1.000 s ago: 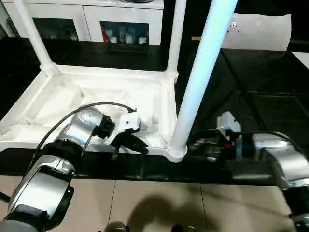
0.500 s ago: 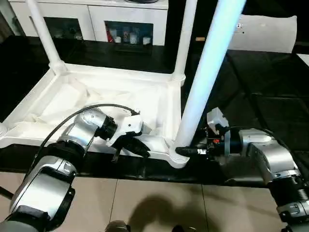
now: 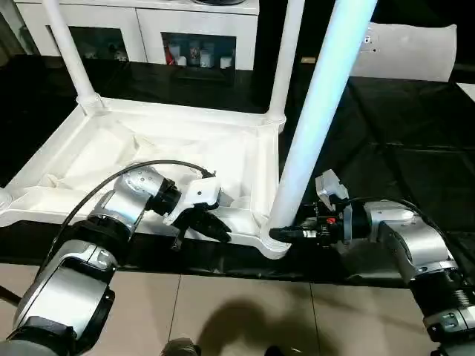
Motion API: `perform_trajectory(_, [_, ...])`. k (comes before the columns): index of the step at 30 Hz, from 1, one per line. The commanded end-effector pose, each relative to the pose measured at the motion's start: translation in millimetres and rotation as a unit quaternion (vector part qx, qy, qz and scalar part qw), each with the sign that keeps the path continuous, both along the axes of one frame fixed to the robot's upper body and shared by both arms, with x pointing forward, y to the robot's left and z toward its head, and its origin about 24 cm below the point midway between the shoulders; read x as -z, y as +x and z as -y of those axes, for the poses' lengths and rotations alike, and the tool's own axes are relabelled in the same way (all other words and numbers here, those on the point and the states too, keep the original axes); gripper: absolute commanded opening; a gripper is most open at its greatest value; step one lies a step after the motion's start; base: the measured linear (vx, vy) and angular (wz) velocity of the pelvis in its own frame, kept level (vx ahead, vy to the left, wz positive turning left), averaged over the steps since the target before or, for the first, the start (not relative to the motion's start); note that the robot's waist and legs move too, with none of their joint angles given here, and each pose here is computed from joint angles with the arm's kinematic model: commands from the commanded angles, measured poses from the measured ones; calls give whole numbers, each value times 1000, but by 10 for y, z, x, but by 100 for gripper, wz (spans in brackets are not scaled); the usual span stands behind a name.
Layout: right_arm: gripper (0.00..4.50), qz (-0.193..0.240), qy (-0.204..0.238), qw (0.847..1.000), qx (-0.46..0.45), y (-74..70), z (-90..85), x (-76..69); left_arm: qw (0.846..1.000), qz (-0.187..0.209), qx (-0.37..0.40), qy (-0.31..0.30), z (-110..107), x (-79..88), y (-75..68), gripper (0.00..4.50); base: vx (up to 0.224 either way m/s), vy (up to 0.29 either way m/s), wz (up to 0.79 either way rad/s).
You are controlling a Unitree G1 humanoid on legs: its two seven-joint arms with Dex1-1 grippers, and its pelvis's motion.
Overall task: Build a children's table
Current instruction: Rotate leg to tighten
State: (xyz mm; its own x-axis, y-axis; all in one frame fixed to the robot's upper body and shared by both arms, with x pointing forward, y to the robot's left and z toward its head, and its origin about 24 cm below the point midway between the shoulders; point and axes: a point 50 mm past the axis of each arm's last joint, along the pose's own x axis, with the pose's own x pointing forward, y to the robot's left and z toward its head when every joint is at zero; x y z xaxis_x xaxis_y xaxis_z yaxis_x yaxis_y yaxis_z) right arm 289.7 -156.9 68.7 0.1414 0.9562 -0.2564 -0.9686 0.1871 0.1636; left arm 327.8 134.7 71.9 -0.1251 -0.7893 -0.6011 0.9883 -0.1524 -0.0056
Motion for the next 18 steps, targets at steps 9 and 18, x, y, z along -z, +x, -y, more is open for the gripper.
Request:
perform_trajectory(9, [197,-8,9,974,225,107,-456,247,975,31,-193,-103,542,-134,283,0,0,0,0])
perform_trajectory(18, [196,-6,21,928,371,335,-1004,114,939,48,-312,-137,936,-188,378,0,0,0,0])
